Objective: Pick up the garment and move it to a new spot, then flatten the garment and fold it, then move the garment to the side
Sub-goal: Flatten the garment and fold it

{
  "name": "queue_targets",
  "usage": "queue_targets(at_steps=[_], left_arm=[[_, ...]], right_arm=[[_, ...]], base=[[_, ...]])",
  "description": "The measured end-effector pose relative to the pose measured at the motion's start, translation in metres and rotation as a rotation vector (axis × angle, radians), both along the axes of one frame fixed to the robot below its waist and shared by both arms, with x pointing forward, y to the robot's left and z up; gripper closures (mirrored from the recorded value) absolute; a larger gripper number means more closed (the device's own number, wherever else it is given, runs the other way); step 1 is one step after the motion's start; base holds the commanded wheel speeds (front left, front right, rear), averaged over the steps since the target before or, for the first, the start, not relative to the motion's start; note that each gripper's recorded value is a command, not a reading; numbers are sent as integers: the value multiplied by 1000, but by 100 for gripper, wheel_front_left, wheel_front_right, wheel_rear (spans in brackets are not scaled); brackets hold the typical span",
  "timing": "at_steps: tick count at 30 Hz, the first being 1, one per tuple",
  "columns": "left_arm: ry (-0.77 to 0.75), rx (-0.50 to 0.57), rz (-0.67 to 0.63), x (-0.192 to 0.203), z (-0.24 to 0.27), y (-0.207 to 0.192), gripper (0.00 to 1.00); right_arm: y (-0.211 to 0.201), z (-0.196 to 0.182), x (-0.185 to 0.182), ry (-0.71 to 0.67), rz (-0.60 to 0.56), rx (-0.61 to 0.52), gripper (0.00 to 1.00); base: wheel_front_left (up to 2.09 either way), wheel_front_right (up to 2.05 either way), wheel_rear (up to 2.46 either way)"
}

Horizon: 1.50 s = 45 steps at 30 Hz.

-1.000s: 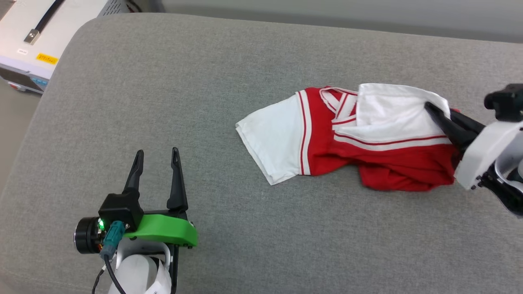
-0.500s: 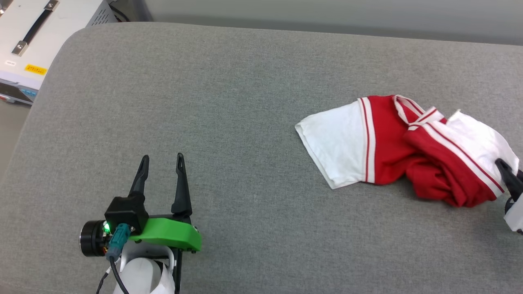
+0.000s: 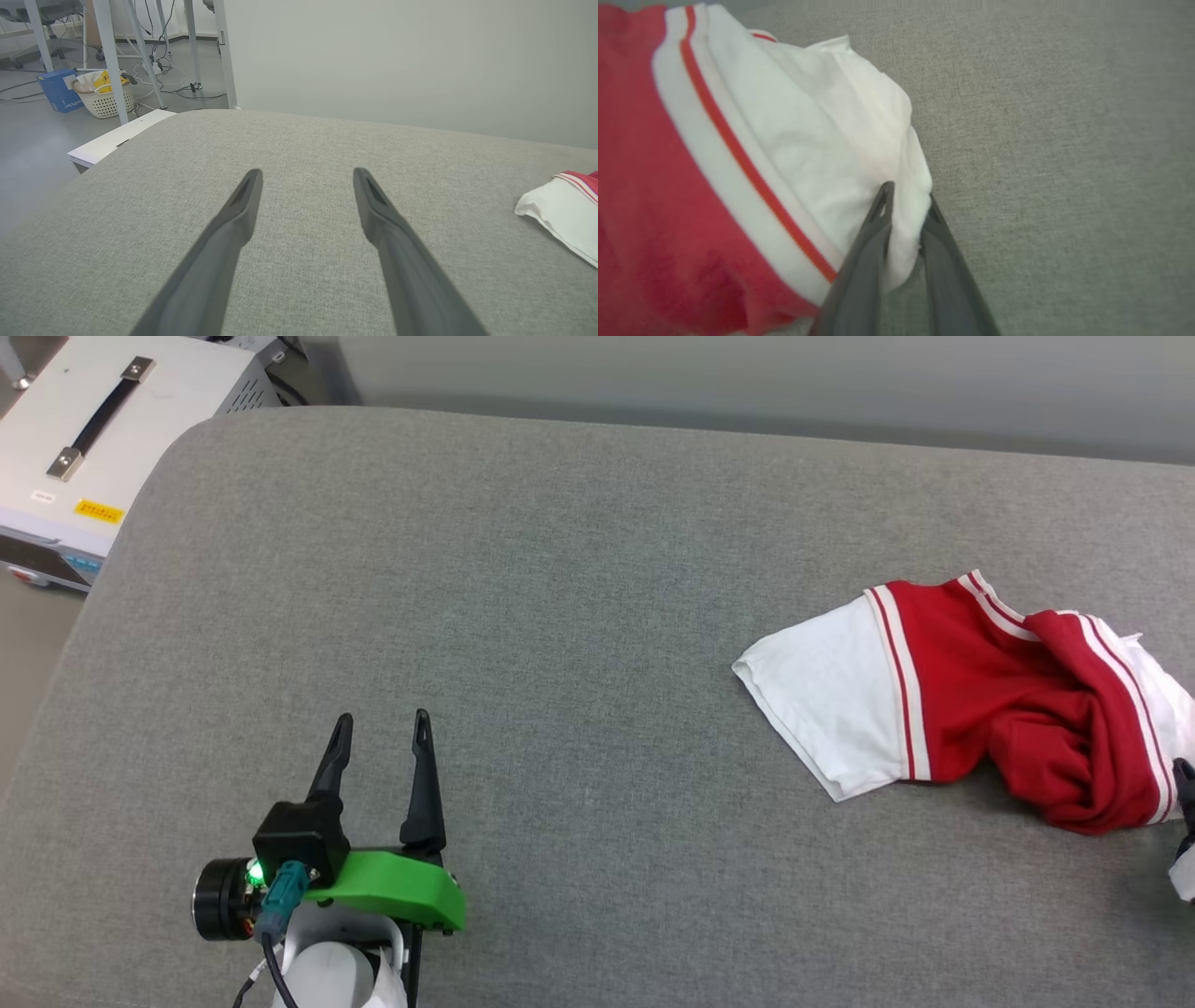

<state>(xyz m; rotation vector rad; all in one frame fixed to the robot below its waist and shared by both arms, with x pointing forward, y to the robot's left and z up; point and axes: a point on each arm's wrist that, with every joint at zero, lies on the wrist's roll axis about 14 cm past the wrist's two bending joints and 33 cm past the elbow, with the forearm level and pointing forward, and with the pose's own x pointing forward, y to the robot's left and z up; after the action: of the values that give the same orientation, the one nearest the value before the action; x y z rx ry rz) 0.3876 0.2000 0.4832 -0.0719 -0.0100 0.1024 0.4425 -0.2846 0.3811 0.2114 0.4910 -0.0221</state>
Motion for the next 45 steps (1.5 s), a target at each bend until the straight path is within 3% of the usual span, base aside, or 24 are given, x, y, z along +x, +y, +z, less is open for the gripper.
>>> queue_targets(at_steps=[3, 10, 25, 33, 37, 40, 45], left_arm=[[-8, -1, -6, -2, 3, -2, 0], [-33, 15, -37, -3, 11, -8, 0], [-137, 73, -183, 26, 45, -22, 0], [-233, 172, -347, 83, 94, -45, 0], [-198, 197, -490, 108, 104, -82, 0], [-124, 198, -583, 120, 99, -106, 0], [132, 185, -749, 129, 64, -151, 0]], right_arm=[[-10, 17, 5, -58, -22, -27, 0], [-27, 116, 34, -403, -55, -97, 0], [71, 177, -20, -739, 38, -144, 0], [108, 174, -29, -748, 113, -140, 0], [108, 165, -30, -720, 121, -158, 0], [105, 156, -29, -695, 120, -177, 0], [101, 140, -29, -647, 110, -190, 0]], base=[[0, 0, 0], [0, 0, 0], [0, 0, 0], [0, 0, 0], [0, 0, 0], [0, 0, 0], [0, 0, 0]])
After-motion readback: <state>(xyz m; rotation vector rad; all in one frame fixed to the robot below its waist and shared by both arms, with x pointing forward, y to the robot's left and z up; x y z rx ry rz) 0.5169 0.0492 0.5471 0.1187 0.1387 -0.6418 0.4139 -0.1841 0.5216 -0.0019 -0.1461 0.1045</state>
